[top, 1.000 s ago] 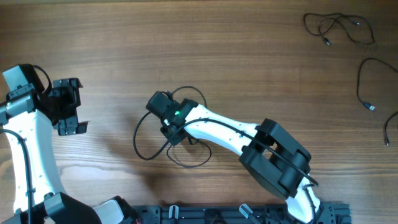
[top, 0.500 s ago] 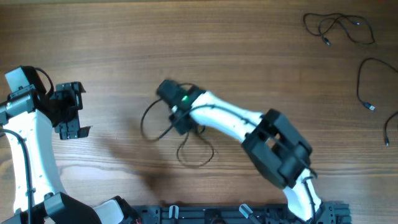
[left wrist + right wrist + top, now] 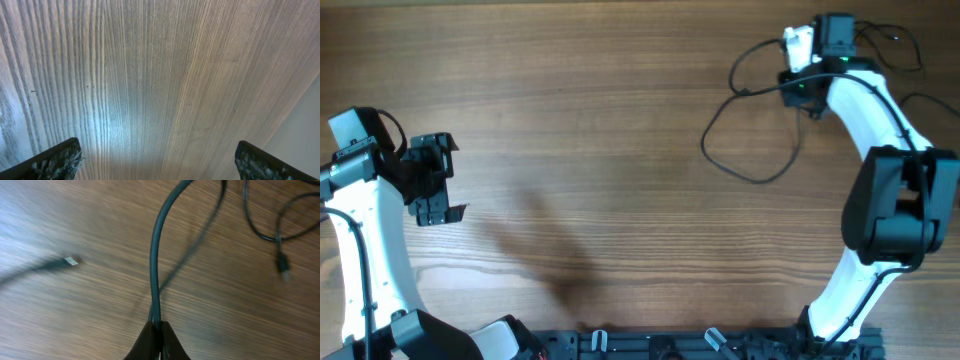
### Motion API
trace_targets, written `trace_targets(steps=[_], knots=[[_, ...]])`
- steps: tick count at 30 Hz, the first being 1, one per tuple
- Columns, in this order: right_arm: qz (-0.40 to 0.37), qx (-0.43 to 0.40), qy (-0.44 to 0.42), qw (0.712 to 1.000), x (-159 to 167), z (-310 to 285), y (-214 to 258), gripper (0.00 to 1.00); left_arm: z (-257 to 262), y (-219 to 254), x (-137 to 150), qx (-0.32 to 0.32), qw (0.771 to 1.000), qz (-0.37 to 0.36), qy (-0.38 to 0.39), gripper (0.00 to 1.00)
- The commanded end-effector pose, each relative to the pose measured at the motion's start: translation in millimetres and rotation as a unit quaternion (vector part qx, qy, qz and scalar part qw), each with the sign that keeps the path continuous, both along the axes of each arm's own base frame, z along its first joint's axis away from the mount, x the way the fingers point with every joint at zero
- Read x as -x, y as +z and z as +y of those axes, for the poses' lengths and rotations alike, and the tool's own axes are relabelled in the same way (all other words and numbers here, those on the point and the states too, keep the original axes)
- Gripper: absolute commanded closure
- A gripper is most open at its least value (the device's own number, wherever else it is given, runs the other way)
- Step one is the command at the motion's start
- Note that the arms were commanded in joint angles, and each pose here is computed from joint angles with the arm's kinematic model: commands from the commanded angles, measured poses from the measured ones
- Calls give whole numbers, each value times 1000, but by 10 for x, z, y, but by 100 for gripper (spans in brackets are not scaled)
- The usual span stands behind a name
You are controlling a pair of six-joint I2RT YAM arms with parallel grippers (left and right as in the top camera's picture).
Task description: Untangle cables
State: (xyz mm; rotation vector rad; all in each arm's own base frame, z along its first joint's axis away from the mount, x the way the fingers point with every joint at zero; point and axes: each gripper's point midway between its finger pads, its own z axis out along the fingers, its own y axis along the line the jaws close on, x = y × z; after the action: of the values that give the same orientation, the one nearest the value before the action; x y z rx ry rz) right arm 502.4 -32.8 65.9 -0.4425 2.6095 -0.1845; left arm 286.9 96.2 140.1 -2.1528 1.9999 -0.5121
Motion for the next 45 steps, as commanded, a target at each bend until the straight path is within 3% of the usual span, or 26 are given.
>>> trace_targets(steps=[1,8,9,10,12,15,17,21,23,25,30,32,34,36,37,40,45], knots=[[-3,34,145,989,27,27,110,95,26,72,8,-13,1000,-9,-4,0],[-32,15,203,979,-59,351,140,95,-14,73,16,-3,1000,-8,-7,0],[-30,12,200,979,-45,353,124,53,-18,70,25,-2,1000,-6,-7,0],[-29,3,184,982,-45,350,124,0,-27,72,24,0,1000,-7,-8,0],[-35,-55,128,990,-48,431,204,0,-110,89,11,23,1000,-14,-14,0],[-47,-163,166,972,80,926,506,0,-184,82,4,24,999,-11,-26,0],[-39,-245,143,958,172,1277,715,0,-266,85,-29,21,999,-12,-42,0],[100,-298,108,943,745,1808,525,0,-271,74,-34,10,999,-8,-47,0],[147,-250,33,957,932,1847,296,0,-159,43,5,-21,999,7,-37,0],[139,-132,-34,981,1006,1674,42,10,-136,39,12,-27,999,10,-35,0],[149,-42,25,988,1295,1753,-318,12,-134,36,17,-28,999,11,-35,0],[159,-28,-1,987,1374,1602,-441,19,-131,35,18,-33,998,10,-47,0],[166,-23,-9,986,1425,1512,-531,36,-103,29,29,-41,998,14,-45,0],[183,-24,-7,983,1526,1501,-594,85,-97,28,31,-43,998,15,-46,0],[187,-32,-3,982,1547,1530,-604,96,-101,25,41,-42,998,17,-46,0],[175,-38,24,984,1483,1577,-420,95,-125,9,97,-40,997,28,-55,0],[-19,-49,127,991,1100,1680,964,96,-129,7,105,-51,994,25,-92,0]])
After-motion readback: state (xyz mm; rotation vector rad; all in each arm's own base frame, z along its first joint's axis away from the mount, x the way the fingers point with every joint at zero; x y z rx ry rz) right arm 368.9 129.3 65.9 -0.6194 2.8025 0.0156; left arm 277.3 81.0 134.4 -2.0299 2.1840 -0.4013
